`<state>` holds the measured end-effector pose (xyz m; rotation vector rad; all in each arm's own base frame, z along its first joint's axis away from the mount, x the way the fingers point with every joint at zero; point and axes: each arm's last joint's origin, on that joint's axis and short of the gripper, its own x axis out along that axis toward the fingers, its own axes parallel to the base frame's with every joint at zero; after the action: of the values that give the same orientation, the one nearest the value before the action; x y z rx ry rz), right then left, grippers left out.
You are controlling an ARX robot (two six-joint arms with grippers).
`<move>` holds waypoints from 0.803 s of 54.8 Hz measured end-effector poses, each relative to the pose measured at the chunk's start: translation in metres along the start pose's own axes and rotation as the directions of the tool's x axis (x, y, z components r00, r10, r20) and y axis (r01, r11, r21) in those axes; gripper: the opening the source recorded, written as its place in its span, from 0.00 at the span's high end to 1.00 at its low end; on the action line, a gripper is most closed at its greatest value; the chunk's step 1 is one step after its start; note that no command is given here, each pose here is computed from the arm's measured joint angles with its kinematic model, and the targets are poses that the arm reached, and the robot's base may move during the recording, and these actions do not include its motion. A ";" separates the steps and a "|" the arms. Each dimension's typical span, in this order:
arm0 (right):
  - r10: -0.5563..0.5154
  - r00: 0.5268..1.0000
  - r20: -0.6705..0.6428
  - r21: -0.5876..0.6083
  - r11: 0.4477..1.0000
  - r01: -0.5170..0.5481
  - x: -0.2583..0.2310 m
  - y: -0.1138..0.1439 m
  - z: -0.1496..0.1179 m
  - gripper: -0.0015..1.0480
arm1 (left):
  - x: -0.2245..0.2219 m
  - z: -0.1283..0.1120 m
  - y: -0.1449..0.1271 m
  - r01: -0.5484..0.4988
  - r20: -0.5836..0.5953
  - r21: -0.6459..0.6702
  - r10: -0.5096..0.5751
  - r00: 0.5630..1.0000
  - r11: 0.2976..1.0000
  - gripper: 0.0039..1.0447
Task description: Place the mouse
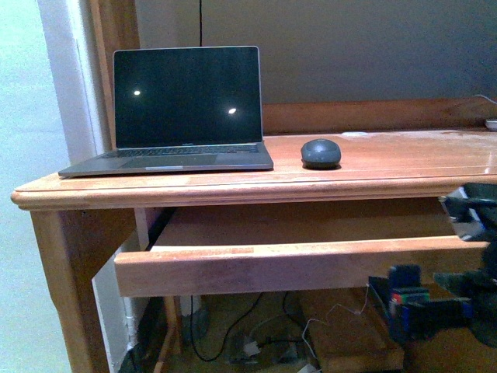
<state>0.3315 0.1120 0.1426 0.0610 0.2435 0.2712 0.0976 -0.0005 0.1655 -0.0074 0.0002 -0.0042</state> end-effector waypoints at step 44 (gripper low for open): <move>-0.068 0.998 0.016 0.084 0.994 0.067 -0.068 -0.010 0.021 0.07 | 0.000 0.000 0.000 0.000 0.000 0.000 0.000 1.000 1.000 0.07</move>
<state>0.2752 0.0834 0.1773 0.1373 0.2378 0.1932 0.0976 -0.0005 0.1655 -0.0074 0.0002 -0.0042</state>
